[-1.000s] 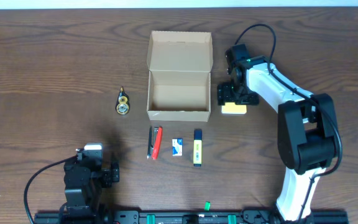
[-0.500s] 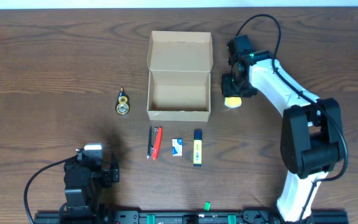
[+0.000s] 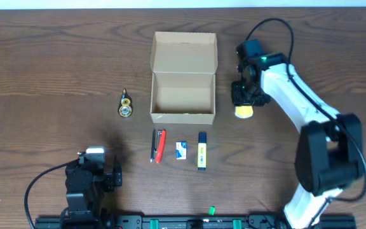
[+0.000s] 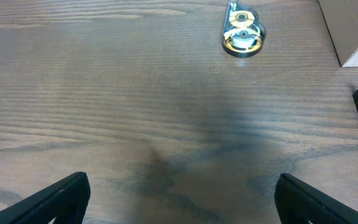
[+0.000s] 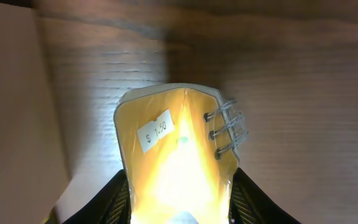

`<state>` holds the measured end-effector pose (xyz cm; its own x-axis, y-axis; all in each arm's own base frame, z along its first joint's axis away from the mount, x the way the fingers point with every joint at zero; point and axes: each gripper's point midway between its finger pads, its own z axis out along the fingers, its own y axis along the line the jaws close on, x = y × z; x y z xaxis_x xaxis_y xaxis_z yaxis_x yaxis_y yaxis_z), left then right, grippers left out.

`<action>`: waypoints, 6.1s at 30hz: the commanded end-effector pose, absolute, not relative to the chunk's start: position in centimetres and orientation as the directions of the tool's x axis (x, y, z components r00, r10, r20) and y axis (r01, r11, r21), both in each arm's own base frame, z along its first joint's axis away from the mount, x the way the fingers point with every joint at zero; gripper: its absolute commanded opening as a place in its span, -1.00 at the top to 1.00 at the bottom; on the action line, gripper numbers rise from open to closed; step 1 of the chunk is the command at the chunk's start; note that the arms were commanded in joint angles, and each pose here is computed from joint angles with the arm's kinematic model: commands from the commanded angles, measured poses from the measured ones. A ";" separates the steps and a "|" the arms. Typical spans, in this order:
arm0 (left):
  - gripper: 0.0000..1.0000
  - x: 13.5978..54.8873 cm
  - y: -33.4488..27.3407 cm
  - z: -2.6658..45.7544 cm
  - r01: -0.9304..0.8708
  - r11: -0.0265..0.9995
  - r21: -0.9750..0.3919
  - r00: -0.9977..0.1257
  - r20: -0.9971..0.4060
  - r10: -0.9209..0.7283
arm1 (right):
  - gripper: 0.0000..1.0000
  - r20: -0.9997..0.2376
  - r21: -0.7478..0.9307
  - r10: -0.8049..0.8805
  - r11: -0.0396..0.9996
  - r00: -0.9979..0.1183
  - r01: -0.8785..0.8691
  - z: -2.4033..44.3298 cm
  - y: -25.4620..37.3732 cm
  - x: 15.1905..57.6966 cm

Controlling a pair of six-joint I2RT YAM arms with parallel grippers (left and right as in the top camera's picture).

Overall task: Pack container
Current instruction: 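Carry the sticky-note pad left and release it into the box, then move the right gripper to the yellow highlighter in front, then lower the right gripper and grasp the yellow highlighter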

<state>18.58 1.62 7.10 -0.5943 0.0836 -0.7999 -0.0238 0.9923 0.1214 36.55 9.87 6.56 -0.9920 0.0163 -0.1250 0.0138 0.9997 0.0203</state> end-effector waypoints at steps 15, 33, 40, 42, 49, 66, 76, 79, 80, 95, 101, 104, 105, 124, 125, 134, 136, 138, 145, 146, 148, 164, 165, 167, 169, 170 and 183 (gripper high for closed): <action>-0.92 18.4 1.7 6.4 -0.024 0.991 0.130 -0.607 -0.790 0.089 | 0.14 -0.413 0.202 -0.144 0.948 -0.899 -0.245 16.4 19.8 36.5; -0.91 18.4 1.7 6.4 -0.024 0.991 0.130 -0.607 -0.790 0.089 | 0.15 -0.448 0.253 -0.168 0.918 -0.878 -0.305 13.3 25.0 38.8; -0.91 18.4 1.7 6.4 -0.024 0.991 0.130 -0.607 -0.790 0.089 | 0.14 -0.403 0.241 -0.197 0.919 -0.894 -0.311 10.9 25.8 38.4; -0.91 18.4 1.7 6.4 -0.024 0.991 0.130 -0.607 -0.790 0.089 | 0.12 -0.398 0.236 -0.202 0.920 -0.895 -0.313 10.6 25.9 38.3; -0.91 18.4 1.7 6.4 -0.024 0.991 0.130 -0.607 -0.790 0.089 | -0.02 -0.391 0.223 -0.205 0.925 -0.898 -0.308 10.2 25.7 38.3; -0.91 18.4 1.7 6.4 -0.024 0.991 0.130 -0.607 -0.790 0.089 | -0.60 -0.397 0.217 -0.207 0.925 -0.894 -0.311 10.3 25.7 38.4; -0.91 18.4 1.7 6.4 -0.024 0.991 0.130 -0.607 -0.790 0.089 | -0.92 -0.402 0.210 -0.224 0.921 -0.888 -0.328 10.3 25.7 38.4; -0.91 18.4 1.7 6.4 -0.024 0.991 0.130 -0.607 -0.790 0.089 | -0.94 -0.409 0.209 -0.228 0.919 -0.884 -0.334 10.3 25.8 38.6; -0.91 18.4 1.7 6.4 -0.024 0.991 0.130 -0.607 -0.790 0.089 | -0.94 -0.415 0.210 -0.228 0.918 -0.881 -0.337 10.4 25.9 38.7; -0.92 18.4 1.7 6.4 -0.024 0.991 0.130 -0.607 -0.790 0.089 | -0.99 -0.455 0.222 -0.201 0.918 -0.868 -0.329 18.2 26.5 38.5; -0.91 18.4 1.7 6.4 -0.024 0.991 0.130 -0.607 -0.790 0.089 | -0.98 -0.350 0.164 -0.112 0.970 -0.930 -0.179 20.0 22.4 34.4; -0.91 18.4 1.7 6.4 -0.024 0.991 0.130 -0.607 -0.790 0.089 | -0.99 -0.305 0.123 -0.097 0.983 -0.947 -0.140 20.8 20.8 31.9; -0.91 18.4 1.7 6.4 -0.024 0.991 0.130 -0.607 -0.790 0.089 | -0.98 -0.299 0.098 -0.090 0.987 -0.950 -0.124 21.0 20.2 31.2; -0.91 18.4 1.7 6.4 -0.024 0.991 0.130 -0.607 -0.790 0.089 | -0.99 -0.218 0.072 -0.094 0.991 -0.971 -0.112 11.3 17.0 18.9; -0.91 18.4 1.7 6.4 -0.024 0.991 0.130 -0.607 -0.790 0.089 | -0.99 -0.219 0.091 -0.092 0.989 -0.972 -0.114 10.7 17.1 18.7; -0.91 18.4 1.7 6.4 -0.024 0.991 0.130 -0.607 -0.790 0.089 | -0.99 -0.151 0.187 0.131 0.977 -0.980 0.102 5.2 17.7 17.8; -0.91 18.4 1.7 6.4 -0.024 0.991 0.130 -0.607 -0.790 0.089 | -0.99 -0.136 0.195 0.204 0.965 -0.969 0.176 5.0 17.7 17.7; -0.91 18.4 1.7 6.4 -0.024 0.991 0.130 -0.607 -0.790 0.089 | -0.98 -0.140 0.207 0.239 0.956 -0.961 0.208 5.0 17.8 18.0; -0.91 18.4 1.7 6.4 -0.024 0.991 0.130 -0.607 -0.790 0.089 | -0.98 -0.138 0.247 0.344 0.920 -0.929 0.304 4.5 18.8 19.2; -0.91 18.4 1.7 6.4 -0.024 0.991 0.130 -0.607 -0.790 0.089 | -0.97 -0.134 0.243 0.352 0.918 -0.926 0.314 4.2 18.9 19.3; -0.91 18.4 1.7 6.4 -0.024 0.991 0.130 -0.607 -0.790 0.089 | -0.97 -0.125 0.235 0.354 0.918 -0.927 0.319 3.4 19.3 19.4; -0.91 18.4 1.7 6.4 -0.024 0.991 0.130 -0.607 -0.790 0.089 | -0.98 -0.089 0.207 0.429 0.891 -0.899 0.405 0.5 21.1 18.7; -0.92 18.4 1.7 6.4 -0.024 0.991 0.130 -0.607 -0.790 0.089 | -0.96 -0.095 0.211 0.440 0.886 -0.893 0.414 0.5 21.2 18.9; -0.91 18.4 1.7 6.4 -0.024 0.991 0.130 -0.607 -0.790 0.089 | -0.94 -0.109 0.222 0.444 0.883 -0.889 0.413 0.6 21.3 19.3; -0.91 18.4 1.7 6.4 -0.024 0.991 0.130 -0.607 -0.790 0.089 | -0.89 -0.116 0.227 0.449 0.880 -0.886 0.416 0.5 21.4 19.5; -0.91 18.4 1.7 6.4 -0.024 0.991 0.130 -0.607 -0.790 0.089 | -0.89 -0.116 0.229 0.449 0.880 -0.886 0.416 0.4 21.5 19.6; -0.91 18.4 1.7 6.4 -0.024 0.991 0.130 -0.607 -0.790 0.089 | -0.64 -0.076 0.180 0.457 0.880 -0.886 0.439 -2.3 21.7 19.2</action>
